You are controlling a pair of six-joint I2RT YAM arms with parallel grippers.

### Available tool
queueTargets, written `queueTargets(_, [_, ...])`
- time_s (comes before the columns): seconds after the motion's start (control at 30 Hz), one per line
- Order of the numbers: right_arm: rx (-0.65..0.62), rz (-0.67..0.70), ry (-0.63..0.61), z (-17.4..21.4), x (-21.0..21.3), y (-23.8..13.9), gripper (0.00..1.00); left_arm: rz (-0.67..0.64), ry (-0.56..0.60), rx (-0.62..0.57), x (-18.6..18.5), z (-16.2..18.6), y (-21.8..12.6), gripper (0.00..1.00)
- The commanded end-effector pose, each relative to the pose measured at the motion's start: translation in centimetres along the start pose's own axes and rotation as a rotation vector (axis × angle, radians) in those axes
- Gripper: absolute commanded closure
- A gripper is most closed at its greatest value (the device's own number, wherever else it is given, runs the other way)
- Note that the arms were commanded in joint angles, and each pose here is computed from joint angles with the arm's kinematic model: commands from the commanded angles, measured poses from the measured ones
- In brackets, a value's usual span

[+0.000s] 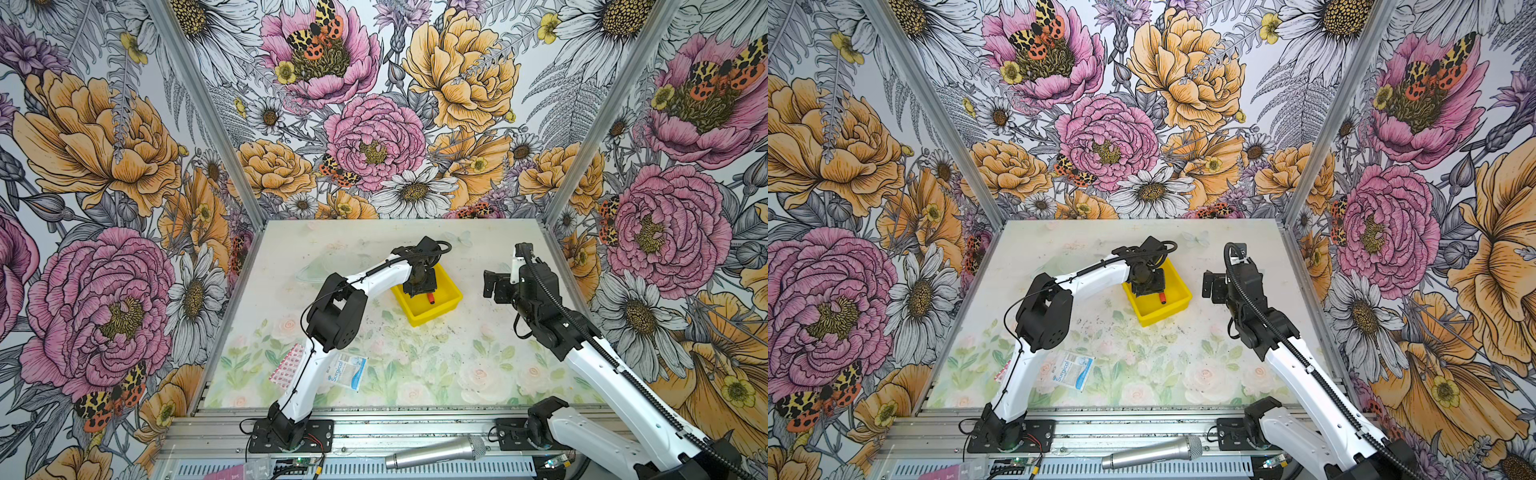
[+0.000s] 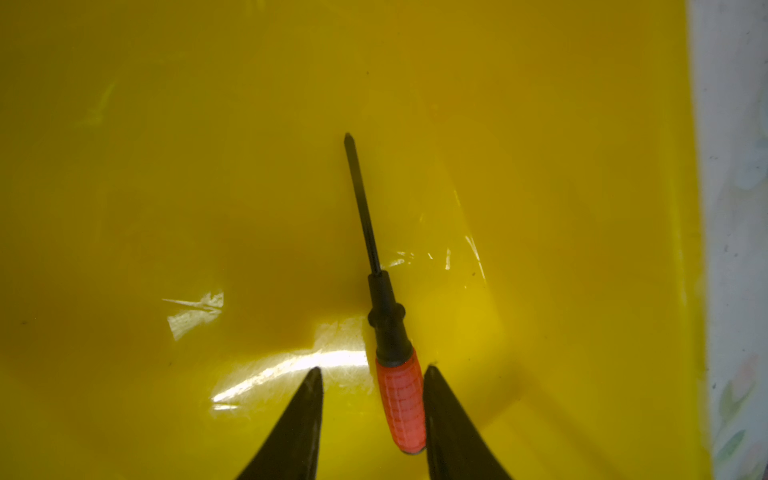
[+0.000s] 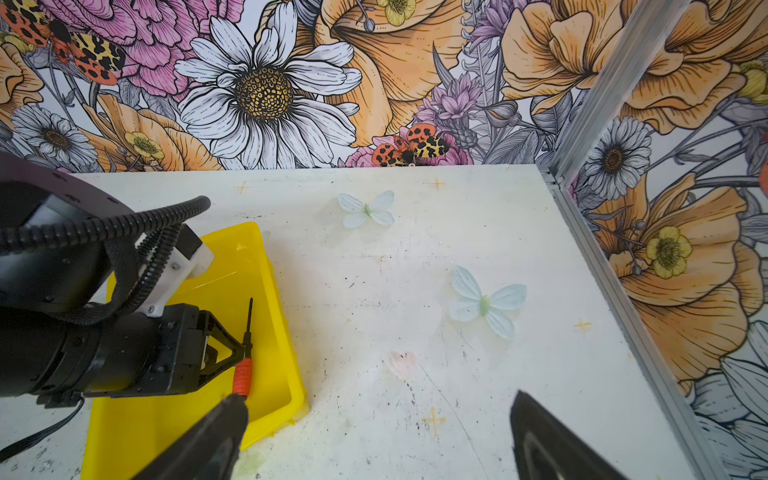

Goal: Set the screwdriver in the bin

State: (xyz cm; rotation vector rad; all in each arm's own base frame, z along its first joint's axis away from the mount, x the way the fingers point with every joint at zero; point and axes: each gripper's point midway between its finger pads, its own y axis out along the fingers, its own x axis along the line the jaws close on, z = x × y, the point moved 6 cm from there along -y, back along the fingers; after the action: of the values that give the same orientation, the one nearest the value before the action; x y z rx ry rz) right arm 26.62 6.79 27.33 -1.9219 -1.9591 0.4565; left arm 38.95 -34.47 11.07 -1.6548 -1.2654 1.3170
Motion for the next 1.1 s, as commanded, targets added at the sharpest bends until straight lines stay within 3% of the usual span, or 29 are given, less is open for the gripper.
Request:
queueTargets(0.0, [-0.065,0.033,0.017,-2.0,-0.6,-0.9,0.01,0.031,0.023,-0.064,-0.7,-1.0,-3.0,0.49])
queueTargets(0.1, [-0.075,0.046,0.015,-2.2,-0.8,-1.1,0.01,0.041,0.034,-0.081,-0.9,-1.2,-4.1,0.47])
queueTargets(0.23, [-0.072,0.048,0.02,-2.1,-0.9,-1.0,0.0,0.048,0.051,-0.111,-0.8,-1.2,-6.1,0.21])
queueTargets(0.33, [-0.066,0.044,0.03,-2.1,-0.9,-0.8,0.0,0.046,0.058,-0.133,-0.4,-1.1,-7.7,0.11])
queueTargets(0.53, [-0.048,0.048,0.048,-1.8,-0.9,-0.3,0.0,0.016,0.094,-0.175,0.9,-0.3,-10.3,0.01])
queueTargets(0.87, [0.007,0.133,0.139,-0.7,-2.1,1.8,0.01,-0.105,0.219,-0.285,4.7,2.1,-14.6,0.01])
queueTargets(1.07, [0.036,0.2,0.22,0.8,-3.8,2.6,0.01,-0.123,0.143,-0.398,11.0,3.3,-17.2,0.01])
